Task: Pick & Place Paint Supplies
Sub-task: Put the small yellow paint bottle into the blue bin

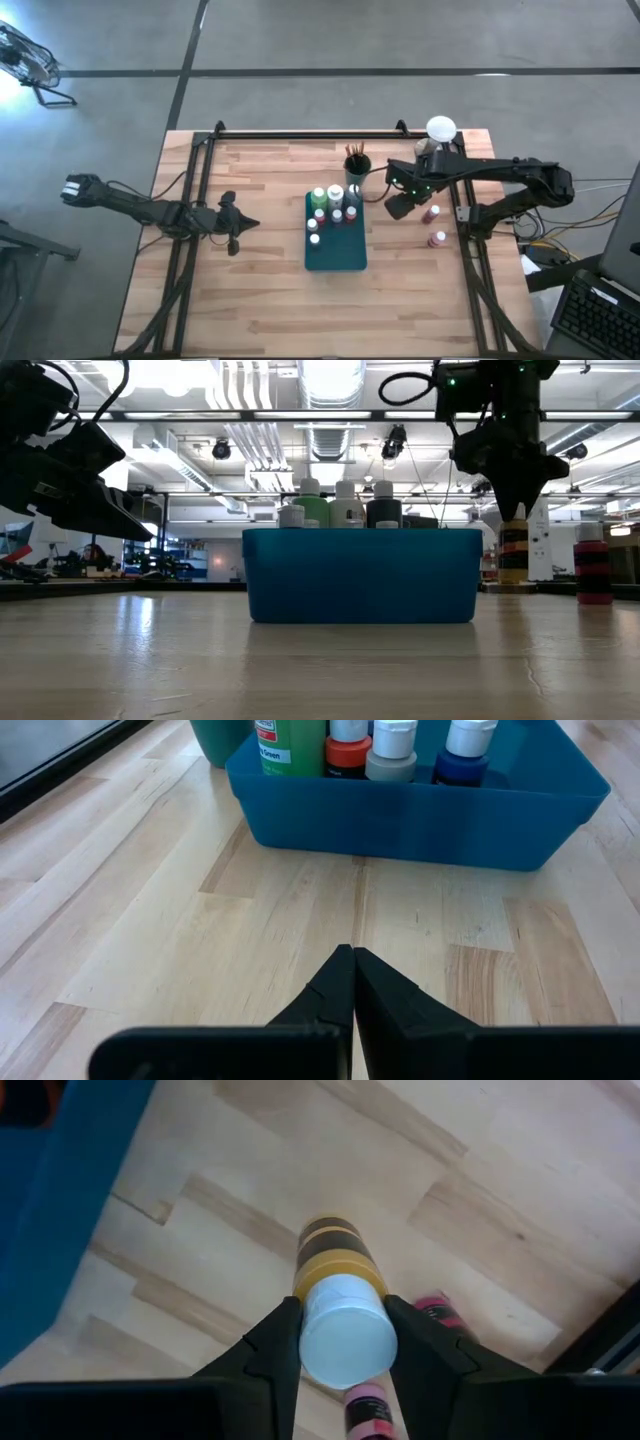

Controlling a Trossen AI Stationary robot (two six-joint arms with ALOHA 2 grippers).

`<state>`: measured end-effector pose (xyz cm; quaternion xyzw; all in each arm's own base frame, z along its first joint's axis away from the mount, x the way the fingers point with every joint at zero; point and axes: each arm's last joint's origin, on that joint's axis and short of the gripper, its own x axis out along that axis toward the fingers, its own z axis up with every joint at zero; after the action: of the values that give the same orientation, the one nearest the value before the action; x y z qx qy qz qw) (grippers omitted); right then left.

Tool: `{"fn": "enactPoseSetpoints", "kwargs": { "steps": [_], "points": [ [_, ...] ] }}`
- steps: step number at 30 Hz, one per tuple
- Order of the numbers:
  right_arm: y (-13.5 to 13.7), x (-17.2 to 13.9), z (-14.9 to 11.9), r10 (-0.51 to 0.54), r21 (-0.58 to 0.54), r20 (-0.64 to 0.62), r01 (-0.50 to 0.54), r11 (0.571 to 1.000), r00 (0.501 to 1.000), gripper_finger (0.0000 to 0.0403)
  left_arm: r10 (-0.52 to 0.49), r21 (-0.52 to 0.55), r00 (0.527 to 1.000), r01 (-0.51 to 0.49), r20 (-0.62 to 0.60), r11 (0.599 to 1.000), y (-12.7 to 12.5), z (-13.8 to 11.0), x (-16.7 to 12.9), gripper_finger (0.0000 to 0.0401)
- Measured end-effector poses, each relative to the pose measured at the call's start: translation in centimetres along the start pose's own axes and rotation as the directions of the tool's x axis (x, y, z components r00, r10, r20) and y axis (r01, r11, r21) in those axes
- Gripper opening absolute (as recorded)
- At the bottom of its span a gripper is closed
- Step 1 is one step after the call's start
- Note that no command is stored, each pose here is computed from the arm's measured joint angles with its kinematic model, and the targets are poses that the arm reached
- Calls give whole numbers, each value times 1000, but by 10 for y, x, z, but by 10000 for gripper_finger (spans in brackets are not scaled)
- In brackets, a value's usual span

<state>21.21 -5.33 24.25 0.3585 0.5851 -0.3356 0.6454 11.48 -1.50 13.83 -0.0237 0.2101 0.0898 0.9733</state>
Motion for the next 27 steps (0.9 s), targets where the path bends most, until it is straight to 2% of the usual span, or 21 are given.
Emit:
{"fn": "enactPoseSetpoints", "kwargs": {
  "steps": [11,27],
  "points": [
    [26,-33,-10,63,-12,53,-62,998,997,115,0,0,1000,0,0,1000,0,0,0,7],
    [59,-63,-40,137,70,131,-147,987,982,115,0,0,1000,0,0,1000,0,0,0,7]
  ]
}}
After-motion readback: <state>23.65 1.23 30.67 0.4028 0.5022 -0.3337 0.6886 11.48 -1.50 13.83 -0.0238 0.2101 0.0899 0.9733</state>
